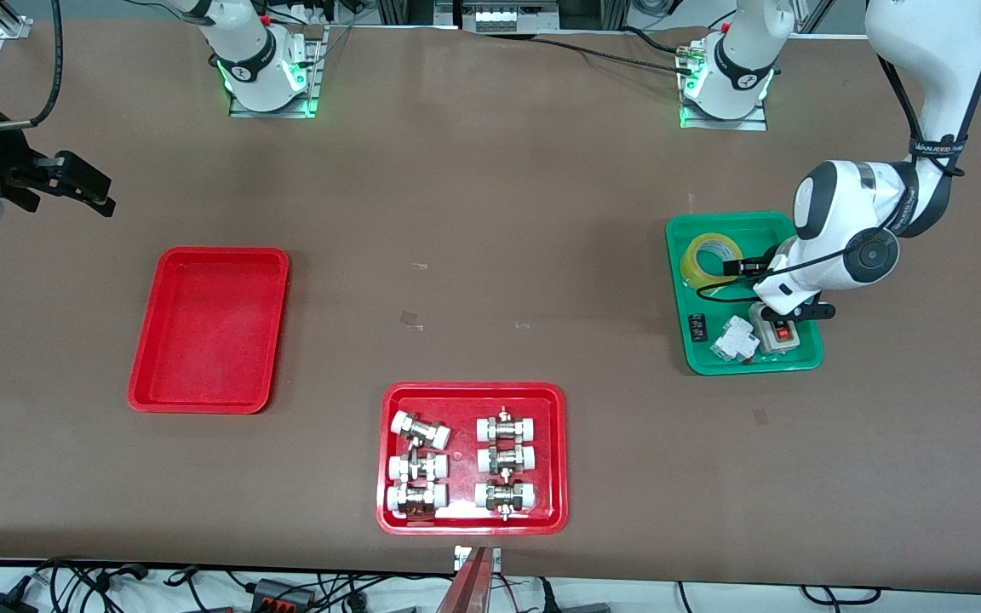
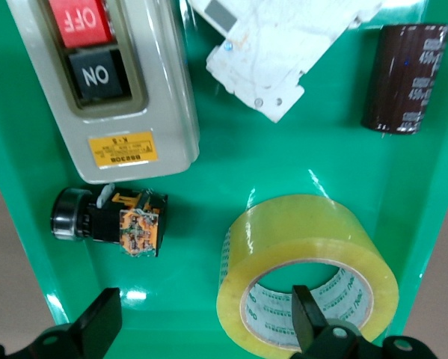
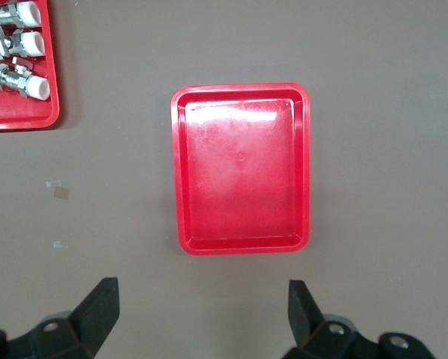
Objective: Left arm passes tape to right arm into tray
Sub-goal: 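Lower the left gripper into the tape roll's hole and close it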
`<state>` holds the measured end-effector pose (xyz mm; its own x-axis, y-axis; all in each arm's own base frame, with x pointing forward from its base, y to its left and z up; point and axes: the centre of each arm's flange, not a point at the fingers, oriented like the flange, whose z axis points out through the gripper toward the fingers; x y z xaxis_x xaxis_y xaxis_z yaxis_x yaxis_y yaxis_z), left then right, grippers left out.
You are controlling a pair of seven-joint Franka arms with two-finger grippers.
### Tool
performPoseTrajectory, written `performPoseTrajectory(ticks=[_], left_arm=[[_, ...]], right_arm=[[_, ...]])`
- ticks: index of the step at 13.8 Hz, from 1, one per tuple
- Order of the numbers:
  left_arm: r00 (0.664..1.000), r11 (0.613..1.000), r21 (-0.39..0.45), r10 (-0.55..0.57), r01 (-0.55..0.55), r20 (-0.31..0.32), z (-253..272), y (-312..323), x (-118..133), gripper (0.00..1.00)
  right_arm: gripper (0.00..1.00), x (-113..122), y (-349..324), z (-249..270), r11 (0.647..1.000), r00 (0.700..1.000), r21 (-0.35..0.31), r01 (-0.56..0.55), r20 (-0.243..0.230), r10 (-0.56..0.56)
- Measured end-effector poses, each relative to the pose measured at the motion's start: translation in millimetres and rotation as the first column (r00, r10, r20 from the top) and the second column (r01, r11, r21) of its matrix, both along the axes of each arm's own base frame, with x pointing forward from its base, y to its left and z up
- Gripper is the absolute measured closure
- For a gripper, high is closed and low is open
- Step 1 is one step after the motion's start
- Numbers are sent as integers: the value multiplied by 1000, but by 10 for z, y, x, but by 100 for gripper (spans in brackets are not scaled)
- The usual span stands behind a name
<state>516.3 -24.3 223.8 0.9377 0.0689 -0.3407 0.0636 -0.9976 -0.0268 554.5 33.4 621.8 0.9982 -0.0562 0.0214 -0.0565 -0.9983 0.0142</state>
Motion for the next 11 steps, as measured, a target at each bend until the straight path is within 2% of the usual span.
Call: performPoseTrajectory(ticks=[11], left_arm=[[999,1000,10,19,-19,-38,-191,-19,-186,0]], right_arm=[[0,0,7,-6,1000,1000,0,-1,-2,1]])
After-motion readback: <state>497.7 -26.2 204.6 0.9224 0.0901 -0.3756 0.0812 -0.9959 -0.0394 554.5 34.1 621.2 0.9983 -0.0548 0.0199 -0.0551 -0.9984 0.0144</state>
